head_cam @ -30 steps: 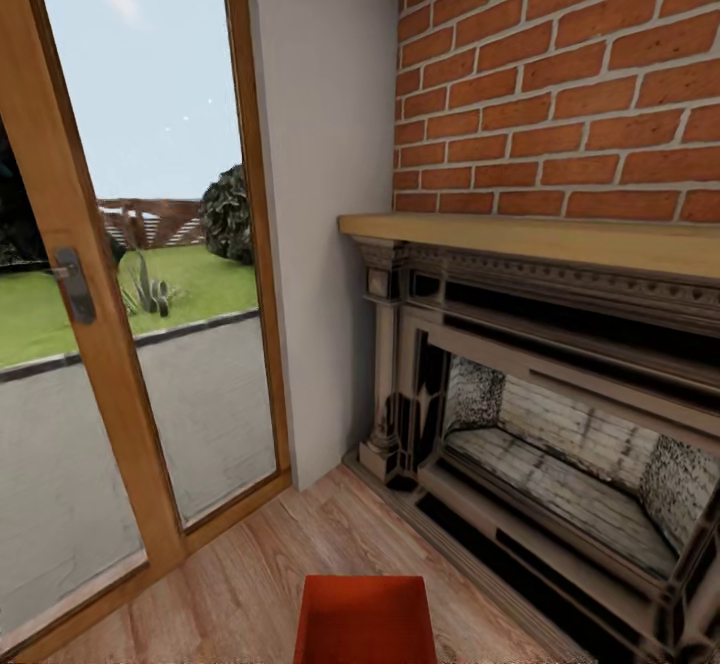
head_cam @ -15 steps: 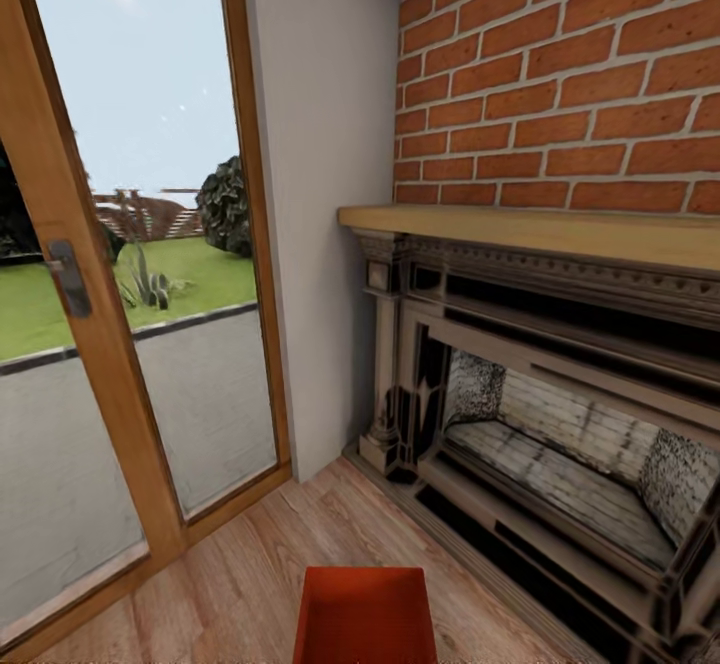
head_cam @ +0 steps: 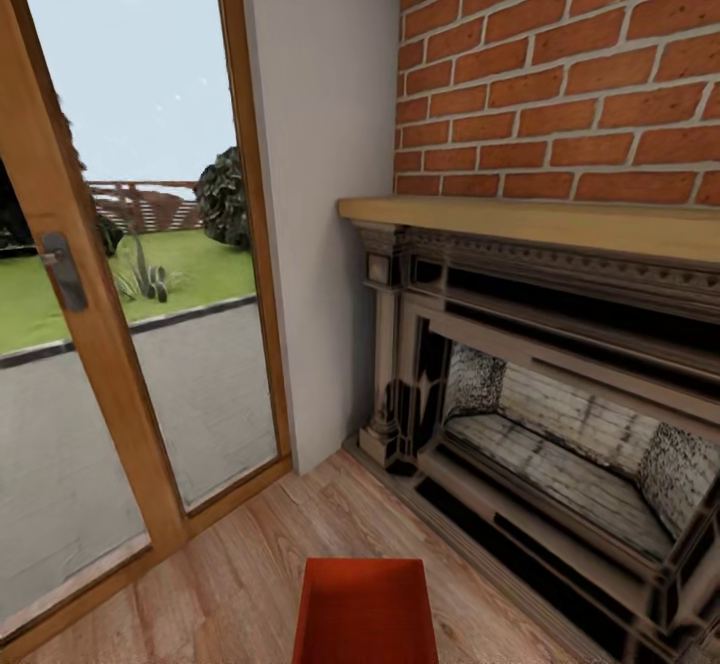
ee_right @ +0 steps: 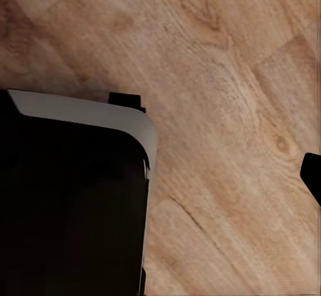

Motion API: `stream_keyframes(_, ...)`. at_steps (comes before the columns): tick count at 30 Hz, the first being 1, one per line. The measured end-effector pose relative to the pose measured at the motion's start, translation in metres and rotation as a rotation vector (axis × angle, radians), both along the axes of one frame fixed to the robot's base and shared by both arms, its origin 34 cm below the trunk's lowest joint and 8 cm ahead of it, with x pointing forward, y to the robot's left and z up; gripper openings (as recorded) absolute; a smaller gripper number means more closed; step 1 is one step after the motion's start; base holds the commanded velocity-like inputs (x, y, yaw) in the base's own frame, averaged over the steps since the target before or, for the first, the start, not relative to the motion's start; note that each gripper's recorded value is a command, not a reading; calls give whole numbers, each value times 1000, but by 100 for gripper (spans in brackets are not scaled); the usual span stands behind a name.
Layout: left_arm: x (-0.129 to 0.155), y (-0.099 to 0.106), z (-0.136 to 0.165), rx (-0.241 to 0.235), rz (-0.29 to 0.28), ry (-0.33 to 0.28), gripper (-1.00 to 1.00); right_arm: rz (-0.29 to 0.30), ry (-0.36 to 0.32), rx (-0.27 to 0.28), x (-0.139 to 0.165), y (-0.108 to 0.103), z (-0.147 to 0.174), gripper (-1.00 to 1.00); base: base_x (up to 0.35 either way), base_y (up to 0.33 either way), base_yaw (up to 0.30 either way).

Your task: Move the two storage containers from the living room to the garage. In the garage, place one container on the floor and stack the other container on top of it (either order is fine).

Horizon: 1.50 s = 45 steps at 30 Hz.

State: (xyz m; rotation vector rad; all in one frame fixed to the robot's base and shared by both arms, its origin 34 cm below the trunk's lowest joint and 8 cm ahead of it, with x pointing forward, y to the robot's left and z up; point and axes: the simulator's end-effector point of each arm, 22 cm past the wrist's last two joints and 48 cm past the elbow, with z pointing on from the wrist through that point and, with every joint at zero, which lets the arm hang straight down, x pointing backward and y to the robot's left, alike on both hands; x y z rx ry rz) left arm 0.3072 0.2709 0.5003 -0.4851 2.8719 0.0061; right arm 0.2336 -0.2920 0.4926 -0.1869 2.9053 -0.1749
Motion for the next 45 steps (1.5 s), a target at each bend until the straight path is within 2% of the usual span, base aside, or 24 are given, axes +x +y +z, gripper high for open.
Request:
stream_keyframes(17,-11,-5,-5,-14,15,27,100,4,22,-1,-9,-4,-2,100,0,-45,0)
stream_keyframes(45,-27,-2,-11,-6,2,70,100,2,65,-6,-26,-5,-5,100,0,-8,0)
